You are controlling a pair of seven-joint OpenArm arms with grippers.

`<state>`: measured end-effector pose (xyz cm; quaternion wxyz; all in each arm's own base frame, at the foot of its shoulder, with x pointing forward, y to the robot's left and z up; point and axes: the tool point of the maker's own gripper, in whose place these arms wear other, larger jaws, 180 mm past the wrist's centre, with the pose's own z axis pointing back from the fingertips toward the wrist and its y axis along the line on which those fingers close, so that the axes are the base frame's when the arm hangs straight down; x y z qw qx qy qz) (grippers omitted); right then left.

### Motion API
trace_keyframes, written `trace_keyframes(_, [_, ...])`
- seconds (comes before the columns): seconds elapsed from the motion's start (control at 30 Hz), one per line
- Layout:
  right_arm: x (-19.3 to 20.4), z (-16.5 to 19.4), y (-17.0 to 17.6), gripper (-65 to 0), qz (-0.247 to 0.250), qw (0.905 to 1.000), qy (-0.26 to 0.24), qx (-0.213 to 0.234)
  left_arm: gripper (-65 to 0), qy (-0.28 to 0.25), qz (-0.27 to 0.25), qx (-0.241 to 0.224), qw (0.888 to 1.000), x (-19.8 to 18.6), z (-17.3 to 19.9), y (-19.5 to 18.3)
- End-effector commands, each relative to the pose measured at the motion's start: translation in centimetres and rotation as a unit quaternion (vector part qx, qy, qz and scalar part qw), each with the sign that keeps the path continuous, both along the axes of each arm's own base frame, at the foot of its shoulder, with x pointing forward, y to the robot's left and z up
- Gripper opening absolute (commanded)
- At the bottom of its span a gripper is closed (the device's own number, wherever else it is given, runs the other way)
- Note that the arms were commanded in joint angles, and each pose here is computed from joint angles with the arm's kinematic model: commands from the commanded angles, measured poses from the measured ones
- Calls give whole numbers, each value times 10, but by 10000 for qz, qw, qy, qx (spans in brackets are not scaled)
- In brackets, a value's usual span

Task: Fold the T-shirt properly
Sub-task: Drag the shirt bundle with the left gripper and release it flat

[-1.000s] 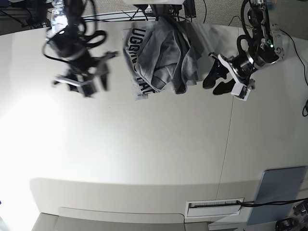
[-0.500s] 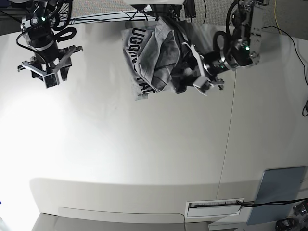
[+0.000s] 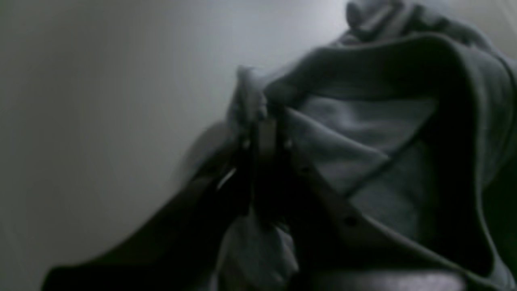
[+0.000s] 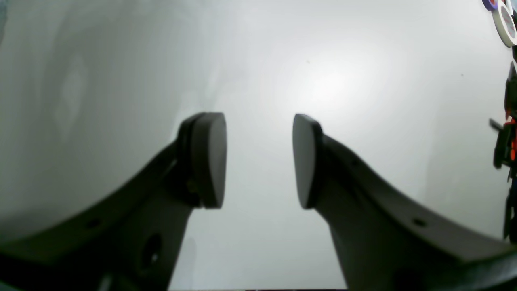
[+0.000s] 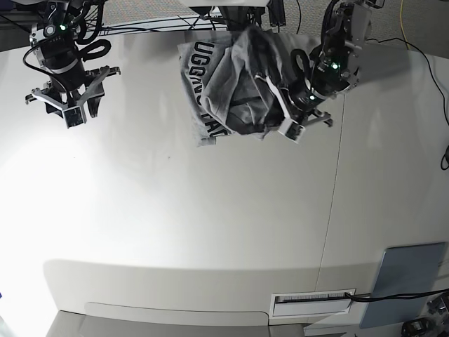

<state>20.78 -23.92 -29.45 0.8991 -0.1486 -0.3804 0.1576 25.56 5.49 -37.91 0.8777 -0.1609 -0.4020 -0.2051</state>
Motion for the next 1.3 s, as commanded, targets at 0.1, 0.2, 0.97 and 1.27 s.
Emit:
trace_keyframes(0.1, [5, 10, 1, -384, 60, 9997, -232, -16, -650, -540, 413, -12, 9977, 18, 33, 27])
trace_keyframes(0.2, [6, 11, 1, -384, 79, 9996, -269, -8, -650, -707, 723, 53, 9949, 20, 46, 54])
trace_keyframes(0.97, [9, 12, 11, -384, 187, 9989, -346, 271, -283, -184, 903, 80, 9957, -33, 44, 142])
trace_keyframes(1.27, [9, 12, 12, -384, 199, 9987, -371, 286, -283, 725, 409, -1323, 9877, -84, 64, 134])
